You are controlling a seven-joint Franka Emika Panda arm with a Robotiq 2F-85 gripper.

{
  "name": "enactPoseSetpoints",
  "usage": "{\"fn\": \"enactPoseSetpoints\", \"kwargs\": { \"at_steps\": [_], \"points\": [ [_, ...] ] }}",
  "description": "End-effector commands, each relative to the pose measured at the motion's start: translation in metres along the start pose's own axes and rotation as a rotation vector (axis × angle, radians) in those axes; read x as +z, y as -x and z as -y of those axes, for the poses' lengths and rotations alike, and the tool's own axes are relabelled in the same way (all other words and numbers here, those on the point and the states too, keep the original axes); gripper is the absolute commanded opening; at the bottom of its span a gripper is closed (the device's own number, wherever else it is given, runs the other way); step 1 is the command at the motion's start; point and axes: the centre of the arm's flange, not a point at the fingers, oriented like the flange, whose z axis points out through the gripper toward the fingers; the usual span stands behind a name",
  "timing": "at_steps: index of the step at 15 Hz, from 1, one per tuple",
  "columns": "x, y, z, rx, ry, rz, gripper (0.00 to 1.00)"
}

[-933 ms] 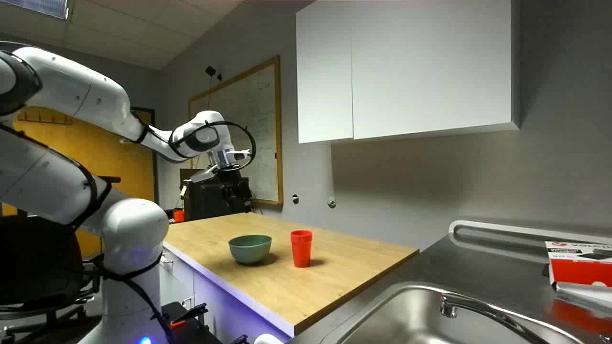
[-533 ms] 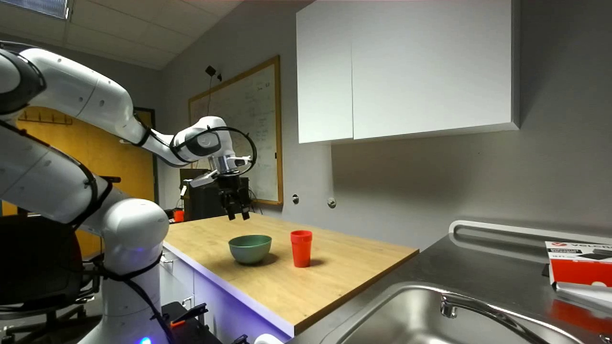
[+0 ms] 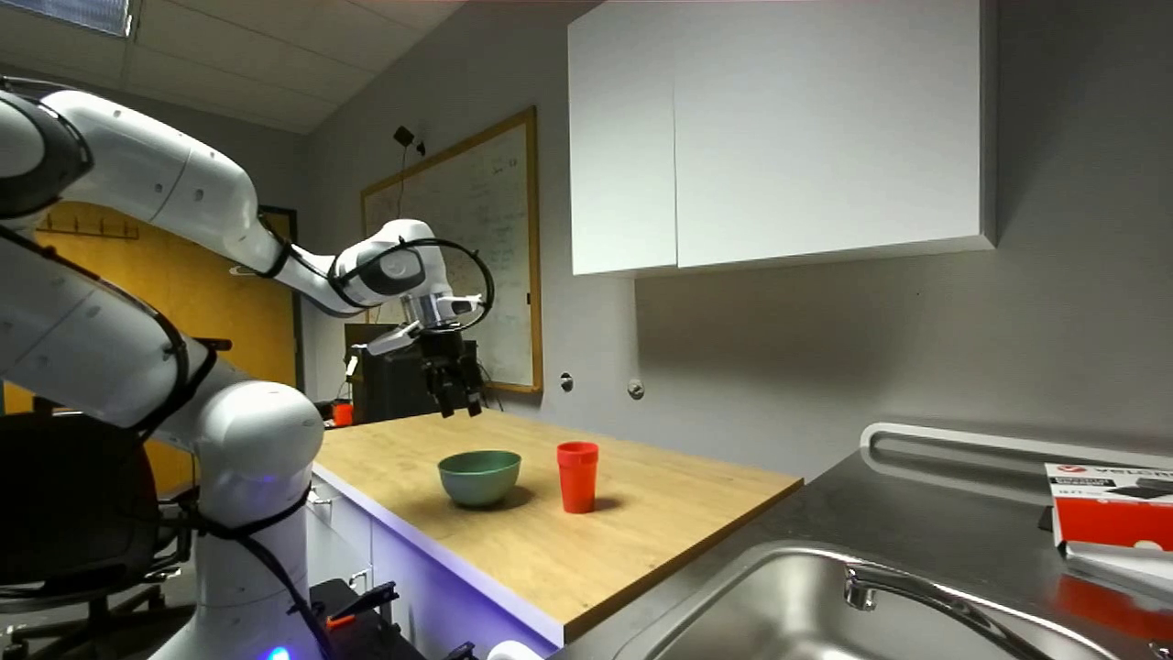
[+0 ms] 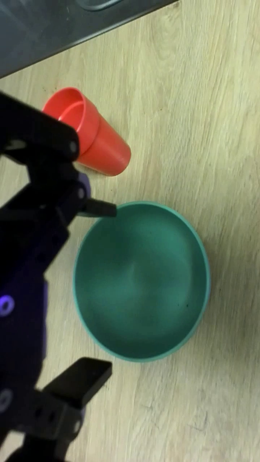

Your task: Move the object from the orange cup to the light green bowl

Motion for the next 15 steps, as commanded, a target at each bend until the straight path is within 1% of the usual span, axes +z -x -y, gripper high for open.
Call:
{"fn": "enactPoseSetpoints", "kwargs": {
  "at_steps": [1, 4, 7, 9, 15],
  "points": [
    [0.001, -0.013, -0.016, 0.01, 0.039, -0.023, 1.0],
    [-0.001, -0.028, -0.039, 0.035, 0.07, -0.049, 1.0],
    [0.001, -0.045, -0.07, 0.072, 0.077, -0.072, 1.0],
    [0.005, -0.057, -0.094, 0.1, 0.064, -0.088, 1.0],
    [0.025, -0.087, -0.169, 0.149, -0.03, -0.101, 1.0]
  ]
}}
